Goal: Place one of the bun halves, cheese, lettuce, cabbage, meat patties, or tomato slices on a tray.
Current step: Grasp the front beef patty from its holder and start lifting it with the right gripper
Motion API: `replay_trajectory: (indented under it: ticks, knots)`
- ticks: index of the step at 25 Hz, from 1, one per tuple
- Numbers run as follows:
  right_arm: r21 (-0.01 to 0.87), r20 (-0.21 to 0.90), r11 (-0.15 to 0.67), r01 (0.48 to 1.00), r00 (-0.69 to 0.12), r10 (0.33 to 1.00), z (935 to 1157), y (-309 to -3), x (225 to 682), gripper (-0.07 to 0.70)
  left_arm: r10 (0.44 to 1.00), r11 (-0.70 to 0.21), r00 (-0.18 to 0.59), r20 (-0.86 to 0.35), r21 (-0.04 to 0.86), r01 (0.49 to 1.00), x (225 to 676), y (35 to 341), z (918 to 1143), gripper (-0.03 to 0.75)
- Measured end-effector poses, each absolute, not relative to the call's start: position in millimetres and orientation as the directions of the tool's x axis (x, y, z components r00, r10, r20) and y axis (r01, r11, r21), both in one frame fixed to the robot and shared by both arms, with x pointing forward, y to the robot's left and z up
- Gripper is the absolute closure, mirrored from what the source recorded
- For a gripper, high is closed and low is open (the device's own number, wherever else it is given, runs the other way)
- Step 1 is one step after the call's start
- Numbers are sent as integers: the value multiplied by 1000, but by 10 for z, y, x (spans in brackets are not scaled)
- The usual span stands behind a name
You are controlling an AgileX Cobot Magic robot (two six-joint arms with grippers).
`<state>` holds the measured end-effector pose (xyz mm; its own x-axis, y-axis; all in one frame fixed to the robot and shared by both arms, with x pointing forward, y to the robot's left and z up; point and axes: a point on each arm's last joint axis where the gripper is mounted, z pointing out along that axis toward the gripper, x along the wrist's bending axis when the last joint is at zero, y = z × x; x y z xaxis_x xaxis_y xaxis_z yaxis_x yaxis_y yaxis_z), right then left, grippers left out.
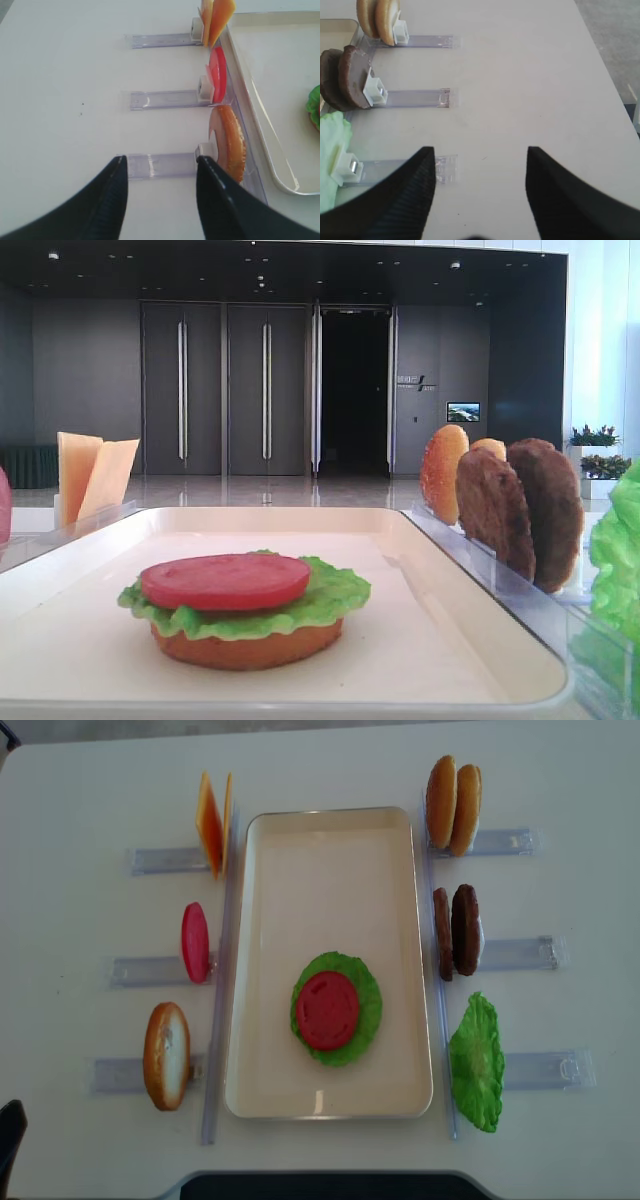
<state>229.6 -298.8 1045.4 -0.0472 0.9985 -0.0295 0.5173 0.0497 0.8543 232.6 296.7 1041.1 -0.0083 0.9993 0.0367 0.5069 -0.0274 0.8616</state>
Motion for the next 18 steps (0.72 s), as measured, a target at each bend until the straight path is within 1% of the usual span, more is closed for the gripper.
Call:
replay_trajectory:
  ticks: [12,18]
  knots:
    - [854,-30,50,517,-47,998,10454,-2988,2296,218,999,-27,-8,37,862,507,2326,2967,10411,379]
    - [856,-30,50,515,-47,998,10461,-2989,2293,244,999,-27,-8,37,862,507,2326,2967,10411,404]
